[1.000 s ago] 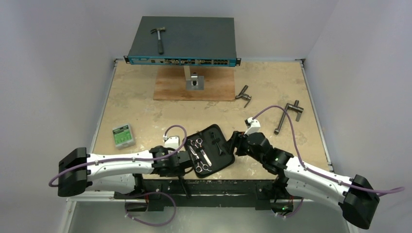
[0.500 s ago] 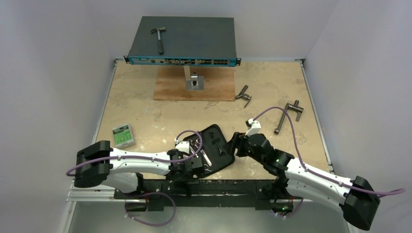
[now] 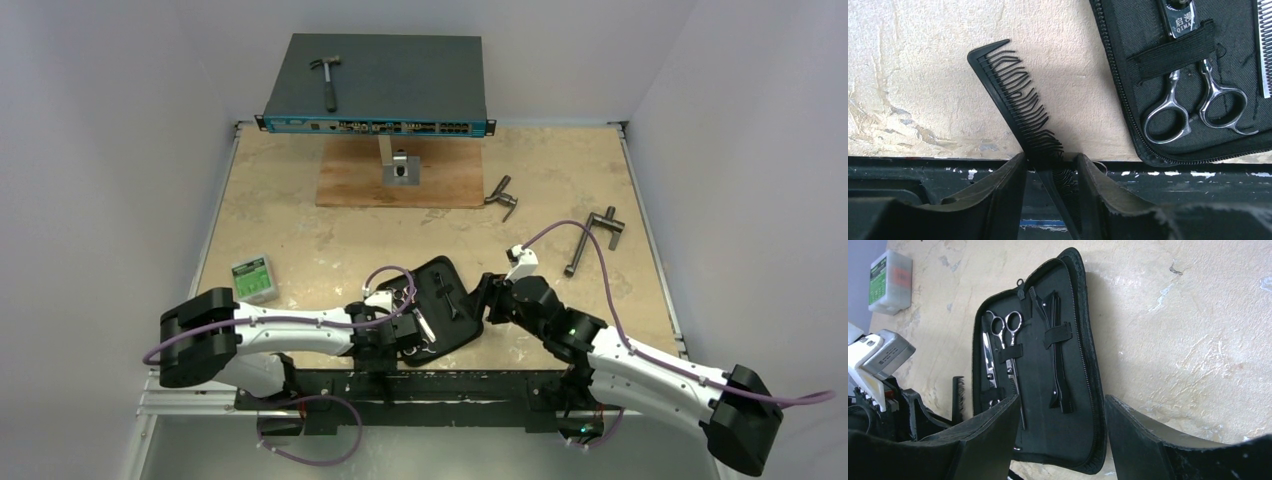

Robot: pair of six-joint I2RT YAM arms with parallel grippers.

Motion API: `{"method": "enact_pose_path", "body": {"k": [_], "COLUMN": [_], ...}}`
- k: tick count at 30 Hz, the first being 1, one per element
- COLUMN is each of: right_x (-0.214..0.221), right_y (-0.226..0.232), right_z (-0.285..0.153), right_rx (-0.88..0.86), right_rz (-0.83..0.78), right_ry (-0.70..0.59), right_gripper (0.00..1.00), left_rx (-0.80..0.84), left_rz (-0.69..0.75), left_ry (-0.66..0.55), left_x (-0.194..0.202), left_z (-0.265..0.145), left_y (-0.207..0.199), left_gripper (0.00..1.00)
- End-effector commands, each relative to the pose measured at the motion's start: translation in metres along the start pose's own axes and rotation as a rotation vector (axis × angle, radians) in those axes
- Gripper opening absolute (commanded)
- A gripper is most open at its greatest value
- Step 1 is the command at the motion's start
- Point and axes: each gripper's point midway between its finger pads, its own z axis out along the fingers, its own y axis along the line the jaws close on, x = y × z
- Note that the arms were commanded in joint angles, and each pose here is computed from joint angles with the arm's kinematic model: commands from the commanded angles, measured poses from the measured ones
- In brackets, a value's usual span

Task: Sort the hair-cutting tools
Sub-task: Pick up the comb at the center of the board.

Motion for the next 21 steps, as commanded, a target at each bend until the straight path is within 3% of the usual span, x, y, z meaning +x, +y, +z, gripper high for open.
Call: {"method": "enact_pose_path", "body": {"k": [1,10,21], "right_x": [-0.004,-0.004,-0.006], "right_y": [0.003,0.002,0.003], "right_z": [0.000,0.001,0.004], "right_rx": [-0.013,-0.004,0.005], "right_rz": [-0.011,-0.012,-0.016], "right_ry": [-0.012,-0.009,-0.010], "right_gripper": [0.62,0.62,0.62], "left_rx": [-0.001,-0.020,-0.029], "left_rz": [0.011,0.040,0.059], "left_ry": [-0.002,-0.060,-0.125], "left_x": [0.001,-0.021,-0.039], "left_z": [0.026,0.026,-0.001], "left_y": [-0.002,-0.003,0.005], "left_gripper": [0.38,0.26,0.02]}}
